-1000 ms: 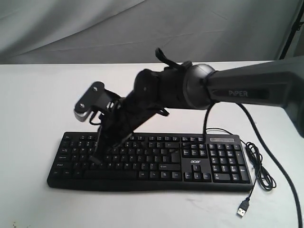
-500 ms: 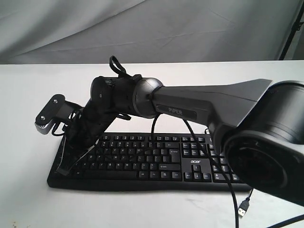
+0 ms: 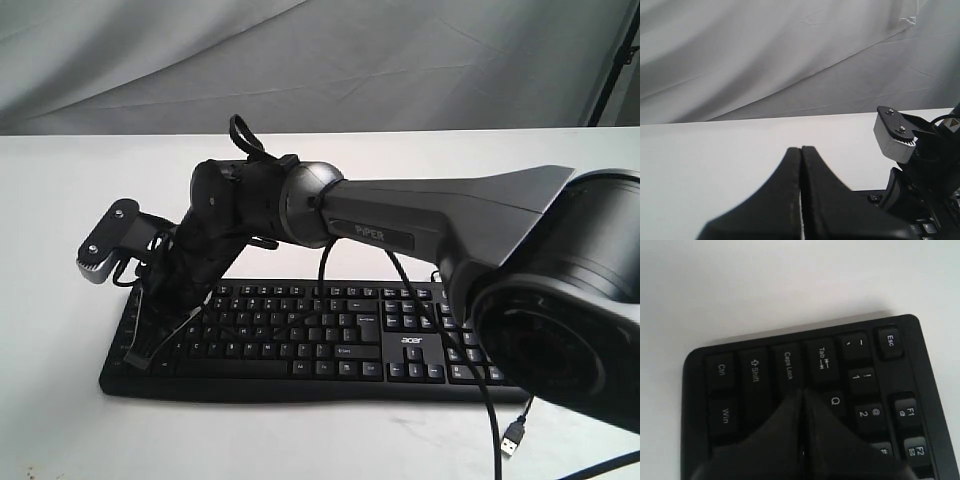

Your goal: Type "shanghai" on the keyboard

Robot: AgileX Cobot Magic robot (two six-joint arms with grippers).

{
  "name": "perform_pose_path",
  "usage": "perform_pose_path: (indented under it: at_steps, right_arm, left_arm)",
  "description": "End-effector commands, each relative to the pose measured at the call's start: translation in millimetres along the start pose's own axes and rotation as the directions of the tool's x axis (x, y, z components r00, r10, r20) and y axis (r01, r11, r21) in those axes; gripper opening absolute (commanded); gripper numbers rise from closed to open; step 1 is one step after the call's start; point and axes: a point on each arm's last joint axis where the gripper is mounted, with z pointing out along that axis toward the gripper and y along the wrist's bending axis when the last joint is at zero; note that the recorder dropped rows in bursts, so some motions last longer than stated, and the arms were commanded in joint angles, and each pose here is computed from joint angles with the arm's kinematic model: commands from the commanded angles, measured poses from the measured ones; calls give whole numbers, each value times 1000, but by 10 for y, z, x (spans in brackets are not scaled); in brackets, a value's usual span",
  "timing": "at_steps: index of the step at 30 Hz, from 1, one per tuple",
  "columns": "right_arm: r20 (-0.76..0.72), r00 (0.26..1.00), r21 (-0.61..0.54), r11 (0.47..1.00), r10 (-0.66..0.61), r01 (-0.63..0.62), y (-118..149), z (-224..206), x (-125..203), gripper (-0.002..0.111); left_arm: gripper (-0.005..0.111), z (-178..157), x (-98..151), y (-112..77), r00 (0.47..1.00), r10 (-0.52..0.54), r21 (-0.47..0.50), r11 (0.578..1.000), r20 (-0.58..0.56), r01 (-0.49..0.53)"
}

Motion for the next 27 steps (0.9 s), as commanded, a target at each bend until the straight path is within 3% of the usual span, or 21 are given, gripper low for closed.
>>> perform_pose_path:
  at_steps: [1, 15, 22, 27]
  right_arm:
    - [-3, 1000, 0, 1000, -4, 4, 0, -29, -17, 0]
    - [-31, 1000, -16, 1000, -6, 6, 26, 65, 39, 0]
    - [-26, 998, 53, 997, -57, 58, 11, -317, -121, 0]
    - [-80, 997, 87, 996, -5, 12, -16, -642, -20, 0]
  left_arm:
    - [0, -1, -1, -4, 1000, -2, 7, 1000, 7, 2]
    - [0, -1, -1, -4, 1000, -2, 7, 1000, 7, 2]
    - [0, -1, -1, -4, 1000, -2, 7, 1000, 7, 2]
    - [0, -1, -1, -4, 1000, -2, 7, 1000, 7, 2]
